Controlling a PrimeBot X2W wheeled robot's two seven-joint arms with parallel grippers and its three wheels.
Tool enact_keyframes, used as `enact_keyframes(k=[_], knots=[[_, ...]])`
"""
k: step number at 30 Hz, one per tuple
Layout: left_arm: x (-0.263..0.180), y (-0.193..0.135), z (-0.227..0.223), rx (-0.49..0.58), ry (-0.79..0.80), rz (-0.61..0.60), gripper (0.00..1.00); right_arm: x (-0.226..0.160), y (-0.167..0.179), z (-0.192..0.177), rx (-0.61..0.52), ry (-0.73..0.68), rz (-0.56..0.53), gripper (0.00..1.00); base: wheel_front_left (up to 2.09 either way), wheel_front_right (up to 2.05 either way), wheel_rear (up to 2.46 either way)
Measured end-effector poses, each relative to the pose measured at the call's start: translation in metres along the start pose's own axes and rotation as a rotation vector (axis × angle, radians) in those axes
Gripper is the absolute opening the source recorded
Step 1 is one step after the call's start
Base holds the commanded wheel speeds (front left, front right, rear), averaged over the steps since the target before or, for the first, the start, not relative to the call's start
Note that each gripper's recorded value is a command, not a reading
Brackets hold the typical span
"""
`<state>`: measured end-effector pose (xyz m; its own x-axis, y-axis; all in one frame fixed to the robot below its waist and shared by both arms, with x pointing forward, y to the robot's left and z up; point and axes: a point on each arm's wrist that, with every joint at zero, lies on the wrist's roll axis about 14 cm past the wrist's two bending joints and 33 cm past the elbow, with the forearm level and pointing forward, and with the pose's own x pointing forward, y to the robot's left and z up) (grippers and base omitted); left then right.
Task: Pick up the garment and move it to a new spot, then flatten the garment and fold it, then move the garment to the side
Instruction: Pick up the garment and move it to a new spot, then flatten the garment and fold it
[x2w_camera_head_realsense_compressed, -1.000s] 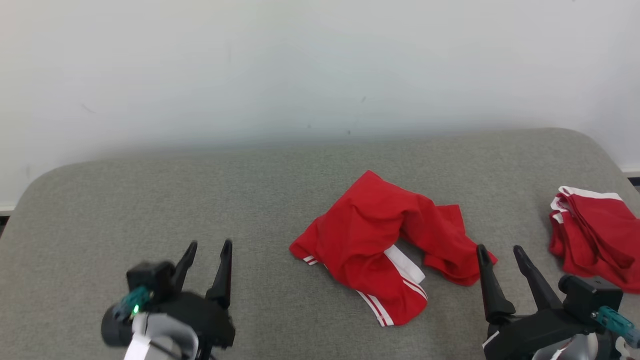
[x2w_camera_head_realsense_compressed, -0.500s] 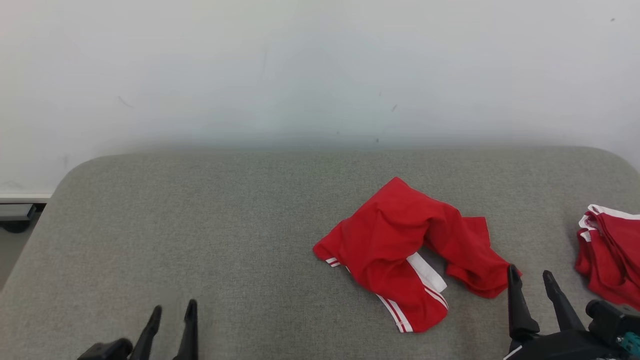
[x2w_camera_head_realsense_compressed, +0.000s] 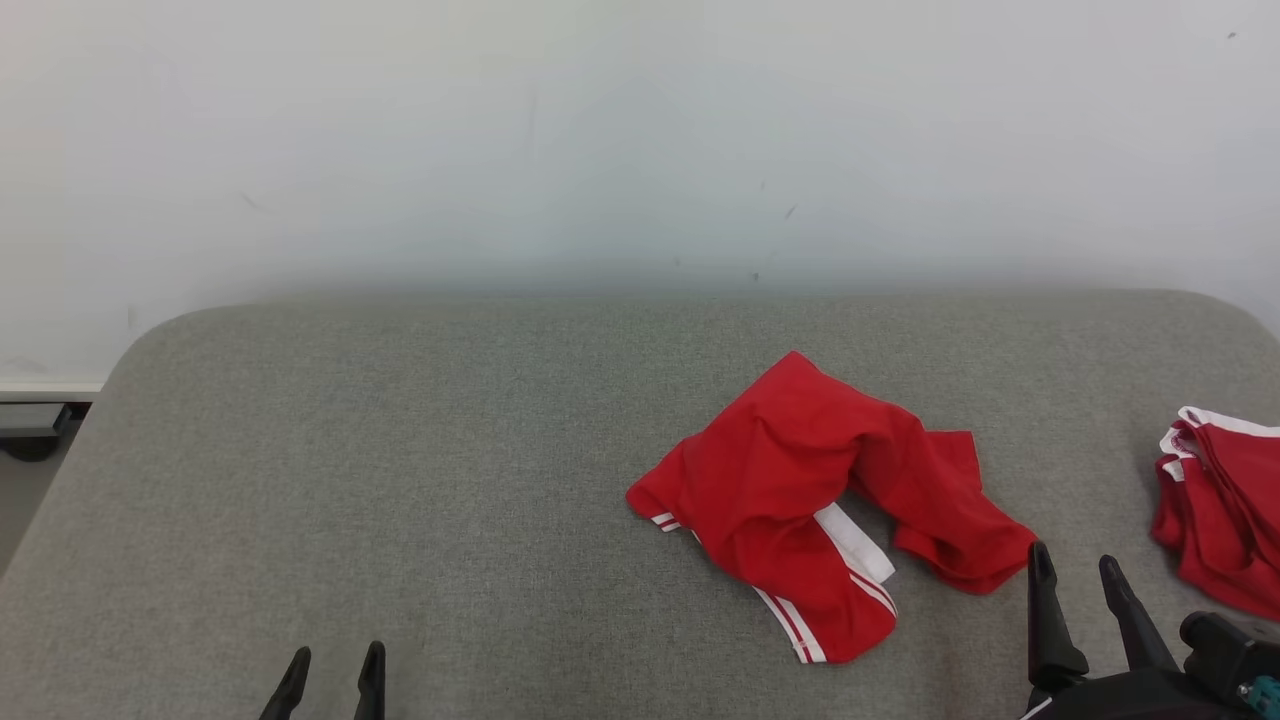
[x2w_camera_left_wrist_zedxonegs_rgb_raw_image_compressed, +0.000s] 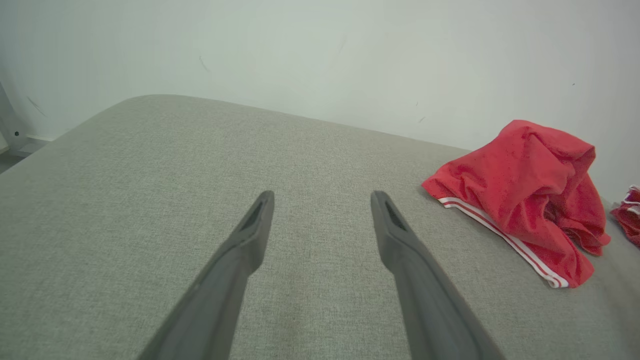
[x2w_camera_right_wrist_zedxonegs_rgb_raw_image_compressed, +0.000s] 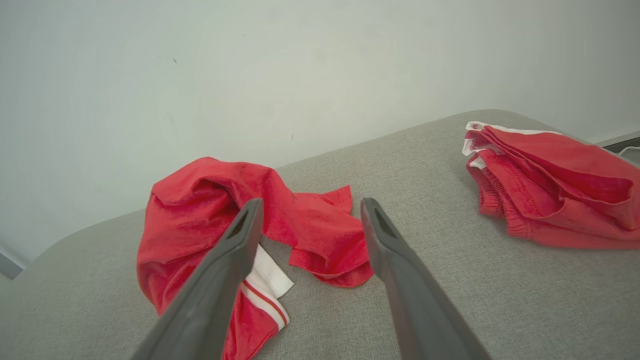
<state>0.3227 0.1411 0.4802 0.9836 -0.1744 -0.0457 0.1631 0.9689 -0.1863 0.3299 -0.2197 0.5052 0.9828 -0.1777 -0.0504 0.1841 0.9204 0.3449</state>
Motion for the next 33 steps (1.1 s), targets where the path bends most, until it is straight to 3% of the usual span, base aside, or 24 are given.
enact_keyframes(k=[21,24,33], knots=[[0.004,-0.029,0.004,-0.004,0.022,-0.076,1.00,-0.001,0.003,-0.009,-0.010,0.017,0.014,1.00,0.00,0.00,0.00],[0.006,-0.052,-0.007,-0.018,0.074,-0.147,1.00,0.001,0.002,-0.004,-0.014,0.002,0.010,1.00,0.00,0.00,0.00],[0.027,-0.167,-0.022,0.007,0.199,-0.531,1.00,-0.010,-0.018,-0.005,-0.030,0.010,-0.050,1.00,0.00,0.00,0.00]])
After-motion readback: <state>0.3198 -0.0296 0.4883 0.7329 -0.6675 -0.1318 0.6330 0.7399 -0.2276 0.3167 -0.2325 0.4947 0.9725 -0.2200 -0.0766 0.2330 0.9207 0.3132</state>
